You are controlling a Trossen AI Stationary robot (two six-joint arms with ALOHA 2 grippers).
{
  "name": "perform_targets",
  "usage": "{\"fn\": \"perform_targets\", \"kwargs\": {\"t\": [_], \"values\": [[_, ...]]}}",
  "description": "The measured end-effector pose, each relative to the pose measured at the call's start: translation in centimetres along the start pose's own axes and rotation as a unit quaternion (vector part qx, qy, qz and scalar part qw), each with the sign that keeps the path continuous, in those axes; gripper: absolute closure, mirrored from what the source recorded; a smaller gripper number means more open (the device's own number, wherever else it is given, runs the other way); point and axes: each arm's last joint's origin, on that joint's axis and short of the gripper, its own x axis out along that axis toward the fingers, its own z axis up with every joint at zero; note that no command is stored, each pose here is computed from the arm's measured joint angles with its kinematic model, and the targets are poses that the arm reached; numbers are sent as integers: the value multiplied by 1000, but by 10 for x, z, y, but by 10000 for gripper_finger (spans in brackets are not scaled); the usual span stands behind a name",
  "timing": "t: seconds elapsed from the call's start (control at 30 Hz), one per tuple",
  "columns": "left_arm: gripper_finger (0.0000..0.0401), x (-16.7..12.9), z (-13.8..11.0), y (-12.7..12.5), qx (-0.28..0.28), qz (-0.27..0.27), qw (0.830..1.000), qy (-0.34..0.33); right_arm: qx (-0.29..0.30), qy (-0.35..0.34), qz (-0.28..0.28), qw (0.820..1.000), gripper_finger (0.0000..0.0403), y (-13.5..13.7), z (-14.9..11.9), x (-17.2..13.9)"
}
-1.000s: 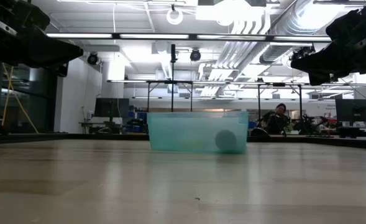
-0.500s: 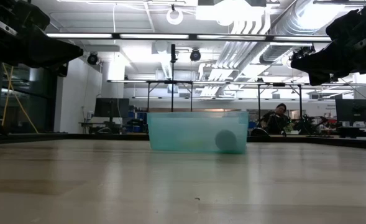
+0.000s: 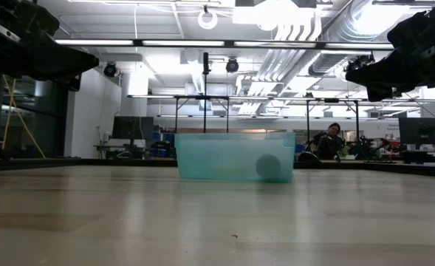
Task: Pick and place pill bottles into a basket
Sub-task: Return to Home Position
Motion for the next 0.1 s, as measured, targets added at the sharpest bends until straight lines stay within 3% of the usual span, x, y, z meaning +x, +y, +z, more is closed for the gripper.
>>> {"fn": "perform_targets", "kwargs": {"t": [0.1], "values": [[322,0,0,0,0,0,1000,0,0,0,0,1000,396,0,0,0]]}}
